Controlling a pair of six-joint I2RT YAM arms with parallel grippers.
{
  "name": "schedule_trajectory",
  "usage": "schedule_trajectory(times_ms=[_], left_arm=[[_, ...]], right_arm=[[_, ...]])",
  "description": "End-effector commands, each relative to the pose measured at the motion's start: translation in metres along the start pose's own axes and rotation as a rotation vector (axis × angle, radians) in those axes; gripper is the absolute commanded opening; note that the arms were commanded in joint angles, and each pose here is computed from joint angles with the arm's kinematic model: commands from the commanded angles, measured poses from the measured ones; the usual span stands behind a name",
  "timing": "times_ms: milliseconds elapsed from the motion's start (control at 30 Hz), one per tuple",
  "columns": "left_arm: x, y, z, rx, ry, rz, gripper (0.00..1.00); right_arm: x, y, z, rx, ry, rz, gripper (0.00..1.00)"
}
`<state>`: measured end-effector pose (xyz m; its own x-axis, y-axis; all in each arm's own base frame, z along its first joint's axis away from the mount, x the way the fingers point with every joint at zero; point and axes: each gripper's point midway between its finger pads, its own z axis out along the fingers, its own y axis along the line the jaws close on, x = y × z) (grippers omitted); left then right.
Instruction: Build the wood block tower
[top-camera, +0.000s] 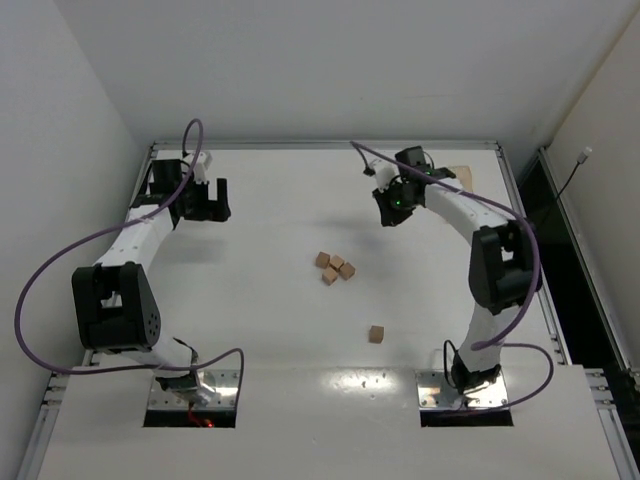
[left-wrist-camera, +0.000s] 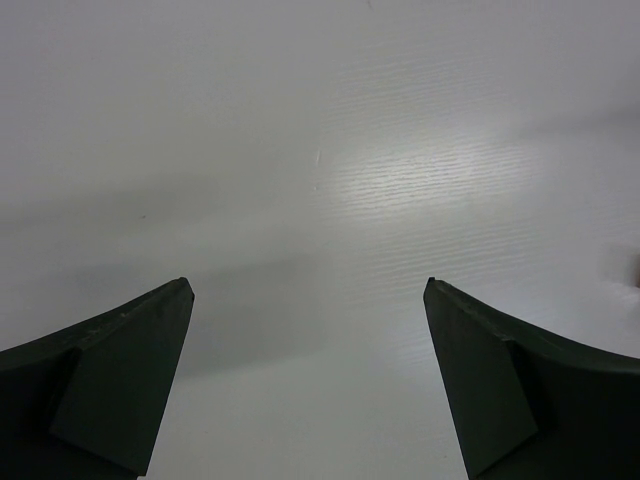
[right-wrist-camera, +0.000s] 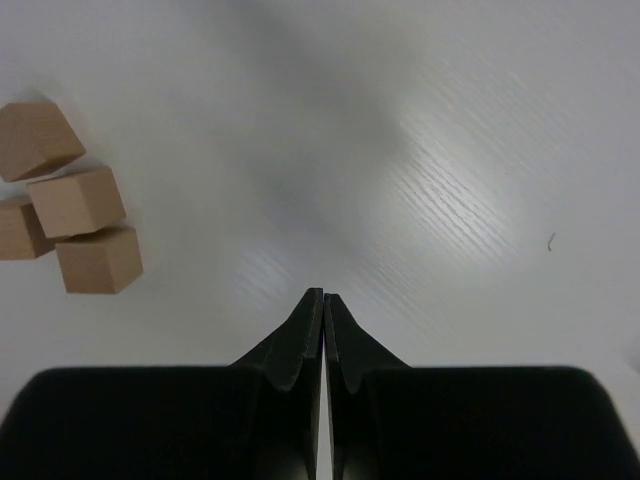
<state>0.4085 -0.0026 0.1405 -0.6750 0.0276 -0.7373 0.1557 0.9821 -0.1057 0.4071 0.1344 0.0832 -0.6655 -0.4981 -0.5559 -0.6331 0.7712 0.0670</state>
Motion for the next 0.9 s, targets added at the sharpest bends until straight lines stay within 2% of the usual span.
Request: schedule_trajectory(times_ms=[0, 167, 433, 667, 867], left_arm=[[-0.014, 0.003, -0.013, -0.038, -0.051, 0.024, 1.0], [-0.01, 0.007, -0.012, -0.057, -0.041, 0.021, 1.0], [-0.009, 0.014, -0.013, -0.093, -0.037, 0.029, 1.0], [-0.009, 0.021, -0.011, -0.119, -0.036, 0.023, 1.0], [-0.006, 0.031, -0.011, -0.134, -0.027, 0.016, 1.0]], right_arm=[[-0.027, -0.008, 0.006, 0.158, -0.032, -0.036, 0.0], [-0.017, 0.014, 0.04, 0.145, 0.045, -0.078, 0.0], [0.015, 0.084, 0.082, 0.035, 0.151, -0.224, 0.0], [0.03, 0.135, 0.092, -0.075, 0.195, -0.307, 0.0], [0.048, 0.188, 0.087, -0.237, 0.231, -0.406, 0.0]])
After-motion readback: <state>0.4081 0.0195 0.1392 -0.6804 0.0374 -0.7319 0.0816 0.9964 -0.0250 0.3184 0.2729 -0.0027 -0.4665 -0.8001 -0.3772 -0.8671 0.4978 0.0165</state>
